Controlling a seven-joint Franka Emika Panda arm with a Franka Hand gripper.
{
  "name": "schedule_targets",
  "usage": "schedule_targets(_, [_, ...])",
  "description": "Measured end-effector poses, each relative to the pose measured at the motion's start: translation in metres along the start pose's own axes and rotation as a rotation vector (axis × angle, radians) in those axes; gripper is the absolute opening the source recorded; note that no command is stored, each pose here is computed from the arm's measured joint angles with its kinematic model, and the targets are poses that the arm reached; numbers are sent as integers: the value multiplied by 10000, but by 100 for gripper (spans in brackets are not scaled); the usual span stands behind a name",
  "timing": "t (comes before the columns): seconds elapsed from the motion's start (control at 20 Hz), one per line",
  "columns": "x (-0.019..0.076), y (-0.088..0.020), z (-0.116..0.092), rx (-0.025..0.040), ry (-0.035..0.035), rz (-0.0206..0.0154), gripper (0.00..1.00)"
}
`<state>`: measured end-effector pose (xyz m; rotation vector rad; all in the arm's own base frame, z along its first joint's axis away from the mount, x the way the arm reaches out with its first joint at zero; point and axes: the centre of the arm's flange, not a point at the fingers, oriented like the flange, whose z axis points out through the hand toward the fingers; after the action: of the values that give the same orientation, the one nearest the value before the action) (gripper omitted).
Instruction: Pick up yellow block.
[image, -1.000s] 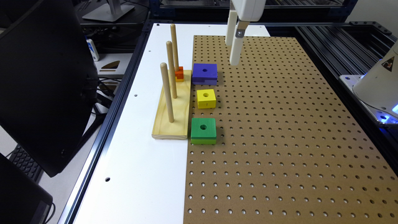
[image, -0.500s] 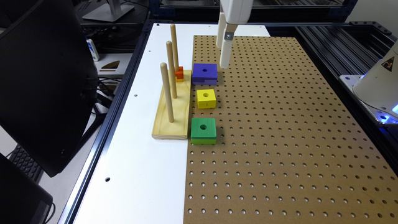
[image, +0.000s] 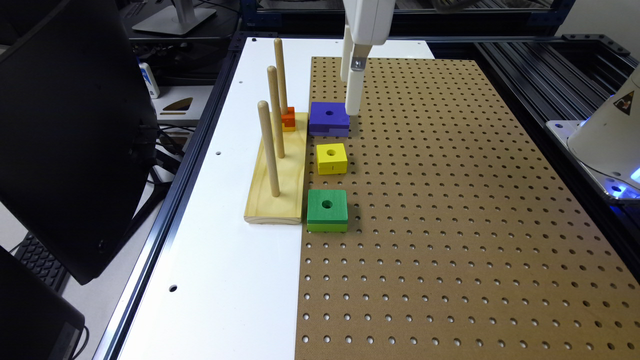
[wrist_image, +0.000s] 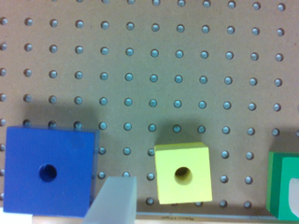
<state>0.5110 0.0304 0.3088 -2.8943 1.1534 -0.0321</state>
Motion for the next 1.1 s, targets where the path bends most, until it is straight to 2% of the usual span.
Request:
schedule_targets(0.3, [32,-26,289,-4,-80,17,100])
schedule_targets(0.5, [37,-30,310,0,-82,20,100])
schedule_targets(0.7, [42,-24,451,-46,-160,40,100])
schedule_targets(0.9, [54,-30,716,14,-168,63,100])
schedule_targets(1.1, [62,-33,729,35,-153,71,100])
